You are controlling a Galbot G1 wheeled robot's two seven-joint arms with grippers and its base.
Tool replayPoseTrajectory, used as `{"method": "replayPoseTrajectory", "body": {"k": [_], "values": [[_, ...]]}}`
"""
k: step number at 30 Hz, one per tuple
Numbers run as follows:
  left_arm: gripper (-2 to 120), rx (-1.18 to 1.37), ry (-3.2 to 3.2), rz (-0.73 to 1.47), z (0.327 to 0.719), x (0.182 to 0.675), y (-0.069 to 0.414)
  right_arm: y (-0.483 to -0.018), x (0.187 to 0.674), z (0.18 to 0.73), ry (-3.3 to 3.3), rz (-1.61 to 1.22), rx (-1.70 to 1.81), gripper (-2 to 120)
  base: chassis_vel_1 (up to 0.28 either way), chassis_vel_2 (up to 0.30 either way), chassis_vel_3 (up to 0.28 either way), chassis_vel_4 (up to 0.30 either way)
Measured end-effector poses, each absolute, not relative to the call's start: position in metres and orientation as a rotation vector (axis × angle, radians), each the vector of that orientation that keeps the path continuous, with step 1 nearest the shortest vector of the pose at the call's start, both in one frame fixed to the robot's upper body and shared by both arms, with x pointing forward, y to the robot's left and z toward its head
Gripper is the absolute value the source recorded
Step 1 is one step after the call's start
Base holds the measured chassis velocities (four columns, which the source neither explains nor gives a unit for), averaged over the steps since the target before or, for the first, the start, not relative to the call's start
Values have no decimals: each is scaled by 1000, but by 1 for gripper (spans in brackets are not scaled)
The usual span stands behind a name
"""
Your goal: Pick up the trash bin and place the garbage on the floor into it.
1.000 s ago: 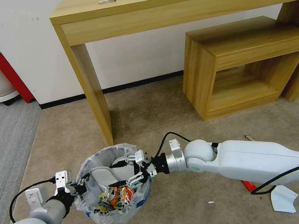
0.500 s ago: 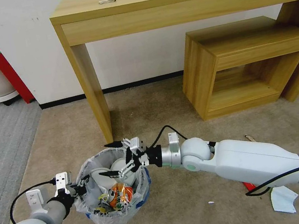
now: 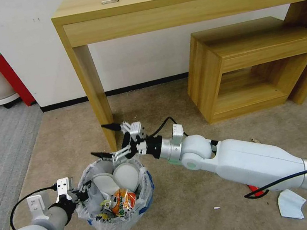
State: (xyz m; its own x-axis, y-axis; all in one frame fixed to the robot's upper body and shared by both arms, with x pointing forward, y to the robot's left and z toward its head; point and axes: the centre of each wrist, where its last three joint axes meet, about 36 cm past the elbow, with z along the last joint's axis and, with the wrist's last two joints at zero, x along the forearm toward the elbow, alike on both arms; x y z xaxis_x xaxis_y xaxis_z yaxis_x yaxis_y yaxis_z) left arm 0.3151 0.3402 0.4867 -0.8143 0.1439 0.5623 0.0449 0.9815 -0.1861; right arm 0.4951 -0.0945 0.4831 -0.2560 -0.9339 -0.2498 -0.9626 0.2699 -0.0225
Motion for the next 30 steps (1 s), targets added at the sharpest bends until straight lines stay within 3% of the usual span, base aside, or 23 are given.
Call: {"method": "replayPoseTrajectory", "body": {"k": [16,30], "values": [[1,-110,-2531,240,485,317,342,-163,490,473,2656,275,-1303,100,0,0,0,0],[1,-89,-2549,245,485,312,341,-267,486,468,2860,171,-840,100,0,0,0,0]]}}
